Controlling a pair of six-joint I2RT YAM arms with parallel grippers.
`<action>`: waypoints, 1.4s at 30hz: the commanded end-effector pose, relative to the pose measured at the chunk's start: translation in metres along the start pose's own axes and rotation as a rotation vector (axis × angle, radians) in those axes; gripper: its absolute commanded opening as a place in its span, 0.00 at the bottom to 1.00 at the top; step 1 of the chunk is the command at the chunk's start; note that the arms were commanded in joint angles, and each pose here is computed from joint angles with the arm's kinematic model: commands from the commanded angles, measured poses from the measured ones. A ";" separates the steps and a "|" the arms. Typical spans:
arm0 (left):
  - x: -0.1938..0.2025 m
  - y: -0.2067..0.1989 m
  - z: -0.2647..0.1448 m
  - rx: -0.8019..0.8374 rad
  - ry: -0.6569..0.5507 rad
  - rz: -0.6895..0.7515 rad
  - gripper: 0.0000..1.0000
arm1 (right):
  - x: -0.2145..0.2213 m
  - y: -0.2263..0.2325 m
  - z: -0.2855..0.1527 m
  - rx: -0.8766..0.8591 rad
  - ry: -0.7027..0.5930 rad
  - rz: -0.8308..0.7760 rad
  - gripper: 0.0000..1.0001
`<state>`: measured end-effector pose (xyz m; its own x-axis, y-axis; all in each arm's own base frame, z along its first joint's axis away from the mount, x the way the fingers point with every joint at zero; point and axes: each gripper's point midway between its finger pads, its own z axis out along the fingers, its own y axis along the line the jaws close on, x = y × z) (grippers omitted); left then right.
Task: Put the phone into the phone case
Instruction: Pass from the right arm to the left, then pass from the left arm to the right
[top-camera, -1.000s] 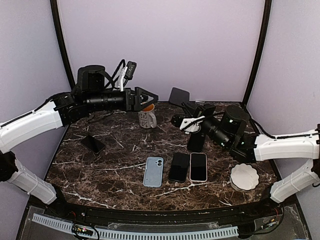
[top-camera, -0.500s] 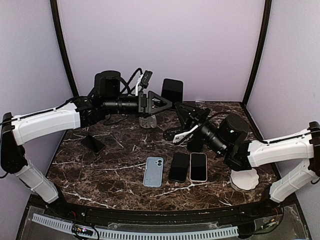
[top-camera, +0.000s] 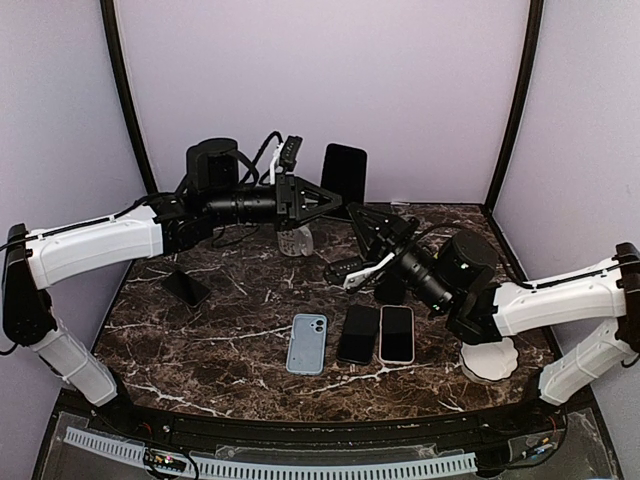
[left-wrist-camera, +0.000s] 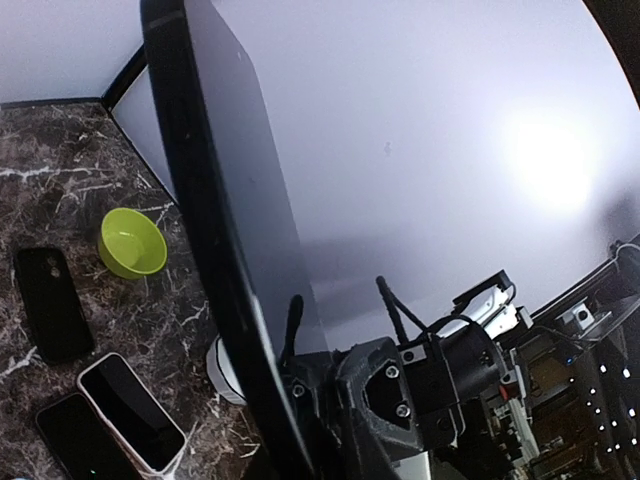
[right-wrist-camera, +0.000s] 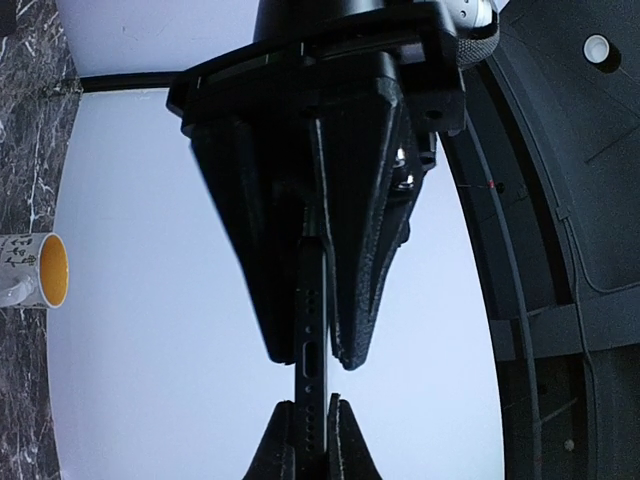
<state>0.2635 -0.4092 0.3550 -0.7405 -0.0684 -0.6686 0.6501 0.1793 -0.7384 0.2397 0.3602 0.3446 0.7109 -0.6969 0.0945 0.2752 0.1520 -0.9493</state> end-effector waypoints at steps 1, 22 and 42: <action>-0.009 -0.016 -0.002 0.057 -0.018 0.059 0.09 | 0.004 -0.043 0.001 0.144 0.018 0.076 0.00; -0.032 -0.043 -0.052 -0.019 -0.239 0.409 0.00 | 0.038 -0.047 -0.004 -0.245 0.076 1.175 0.99; -0.006 -0.069 -0.058 0.084 -0.251 0.586 0.00 | 0.000 -0.113 0.022 -0.602 -0.347 2.028 0.52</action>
<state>0.2351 -0.3714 0.3717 -0.3336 -0.1226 -0.9347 0.9009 0.2507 -0.3544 0.2275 0.3649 0.4268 -0.1964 0.1529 -0.9685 -0.9666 0.1355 0.2174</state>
